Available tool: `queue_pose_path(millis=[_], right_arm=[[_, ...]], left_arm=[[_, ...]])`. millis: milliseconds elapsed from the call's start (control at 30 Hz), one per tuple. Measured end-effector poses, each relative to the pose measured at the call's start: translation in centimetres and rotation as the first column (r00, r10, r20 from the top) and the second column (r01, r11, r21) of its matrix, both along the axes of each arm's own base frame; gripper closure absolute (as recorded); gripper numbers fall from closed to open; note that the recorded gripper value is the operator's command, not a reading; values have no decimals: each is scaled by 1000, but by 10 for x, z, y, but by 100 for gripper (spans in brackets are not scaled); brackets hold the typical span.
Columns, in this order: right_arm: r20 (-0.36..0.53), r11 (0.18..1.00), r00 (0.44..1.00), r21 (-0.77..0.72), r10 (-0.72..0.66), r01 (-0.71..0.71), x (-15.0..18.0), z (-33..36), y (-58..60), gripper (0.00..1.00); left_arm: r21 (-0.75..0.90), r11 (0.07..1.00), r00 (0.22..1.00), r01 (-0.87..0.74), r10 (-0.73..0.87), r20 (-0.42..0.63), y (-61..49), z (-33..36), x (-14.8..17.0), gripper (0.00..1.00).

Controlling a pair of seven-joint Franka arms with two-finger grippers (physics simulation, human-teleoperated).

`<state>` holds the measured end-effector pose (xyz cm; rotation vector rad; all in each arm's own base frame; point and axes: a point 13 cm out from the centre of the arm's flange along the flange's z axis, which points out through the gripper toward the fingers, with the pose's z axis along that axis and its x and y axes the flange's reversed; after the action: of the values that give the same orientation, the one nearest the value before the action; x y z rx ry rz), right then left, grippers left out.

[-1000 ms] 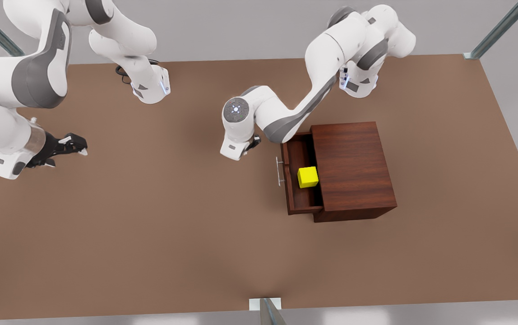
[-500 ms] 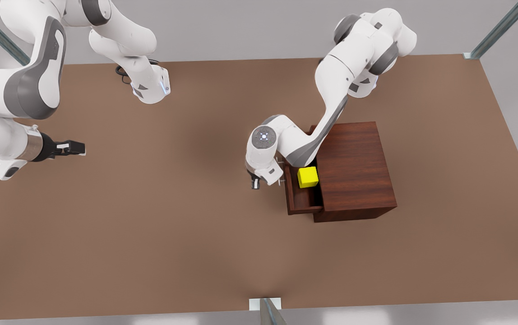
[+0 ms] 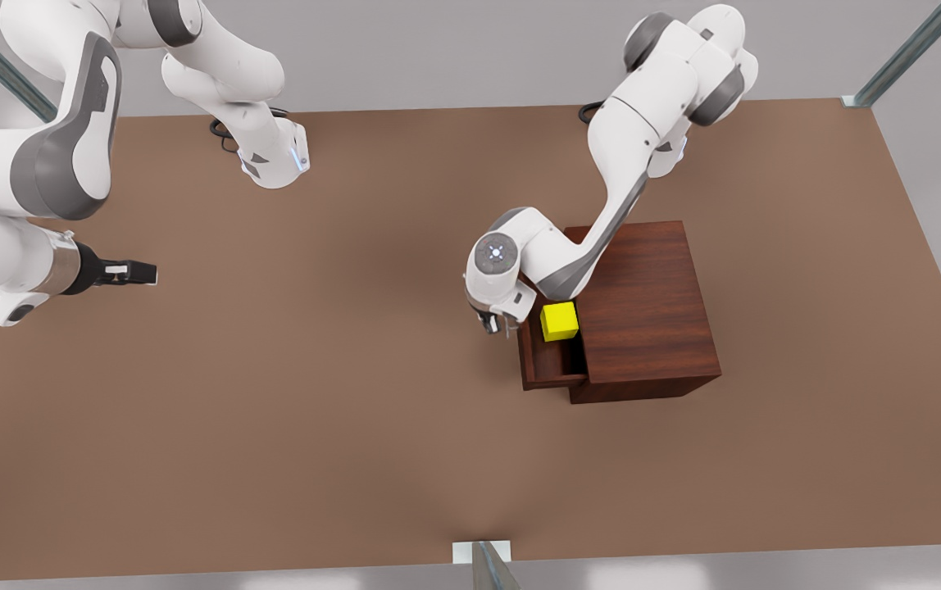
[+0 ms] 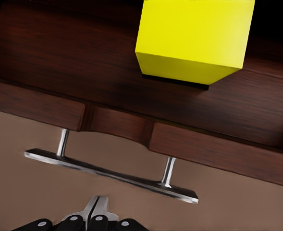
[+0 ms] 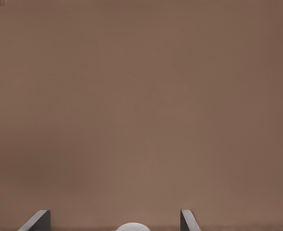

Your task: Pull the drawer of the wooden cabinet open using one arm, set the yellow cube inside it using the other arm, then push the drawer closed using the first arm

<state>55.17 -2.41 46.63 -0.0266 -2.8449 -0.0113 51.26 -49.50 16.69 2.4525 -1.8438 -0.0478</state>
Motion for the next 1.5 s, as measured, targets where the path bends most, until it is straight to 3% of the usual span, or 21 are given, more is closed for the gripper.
queue_pose_path(millis=[633,933,1500], right_arm=[[-10,1000,1000,-3,-24,24,-1,-5,2,0],[-9,1000,1000,-5,-22,22,-1,-5,4,0],[-8,1000,1000,-5,-16,16,0,-7,8,0]], left_arm=[[-33,993,992,110,-112,-63,79,5,28,79],[13,984,977,179,-176,-120,110,9,16,79],[42,975,967,218,-210,-142,150,13,30,79]])
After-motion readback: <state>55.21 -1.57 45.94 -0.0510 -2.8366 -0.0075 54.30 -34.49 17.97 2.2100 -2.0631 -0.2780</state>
